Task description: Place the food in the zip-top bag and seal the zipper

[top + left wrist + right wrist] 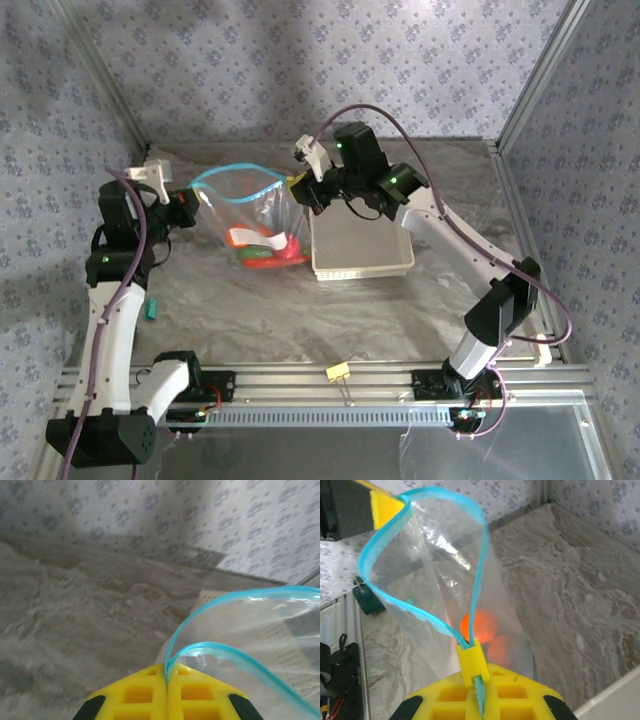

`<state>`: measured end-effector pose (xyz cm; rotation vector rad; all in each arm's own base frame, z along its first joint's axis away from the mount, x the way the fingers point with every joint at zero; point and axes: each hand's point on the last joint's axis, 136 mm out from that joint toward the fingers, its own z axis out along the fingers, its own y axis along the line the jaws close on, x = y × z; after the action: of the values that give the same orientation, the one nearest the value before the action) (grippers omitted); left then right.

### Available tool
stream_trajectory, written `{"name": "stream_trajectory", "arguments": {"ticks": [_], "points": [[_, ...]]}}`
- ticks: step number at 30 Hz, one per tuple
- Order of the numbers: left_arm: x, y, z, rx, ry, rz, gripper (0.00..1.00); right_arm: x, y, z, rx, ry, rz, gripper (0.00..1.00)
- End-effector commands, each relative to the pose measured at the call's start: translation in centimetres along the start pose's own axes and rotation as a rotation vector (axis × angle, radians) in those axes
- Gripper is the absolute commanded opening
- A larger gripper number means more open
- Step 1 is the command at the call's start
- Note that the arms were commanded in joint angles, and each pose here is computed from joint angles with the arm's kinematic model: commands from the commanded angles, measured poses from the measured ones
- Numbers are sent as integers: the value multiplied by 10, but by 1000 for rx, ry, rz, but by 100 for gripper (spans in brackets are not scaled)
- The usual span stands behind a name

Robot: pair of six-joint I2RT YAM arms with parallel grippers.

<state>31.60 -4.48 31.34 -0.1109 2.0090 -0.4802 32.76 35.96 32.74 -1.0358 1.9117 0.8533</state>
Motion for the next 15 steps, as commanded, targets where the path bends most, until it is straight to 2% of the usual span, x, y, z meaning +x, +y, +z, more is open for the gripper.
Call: {"name": "stream_trajectory", "arguments": {"ticks": [1, 7, 15], "points": [[16, 24, 1, -111, 32, 1, 0, 22, -27, 9, 65, 28, 78, 0], [22, 29, 11, -113, 67, 6, 0, 48, -49, 21, 57, 50, 139, 0], [17, 19, 17, -54, 64, 25, 0, 38, -39, 20, -8, -1, 104, 0]]}}
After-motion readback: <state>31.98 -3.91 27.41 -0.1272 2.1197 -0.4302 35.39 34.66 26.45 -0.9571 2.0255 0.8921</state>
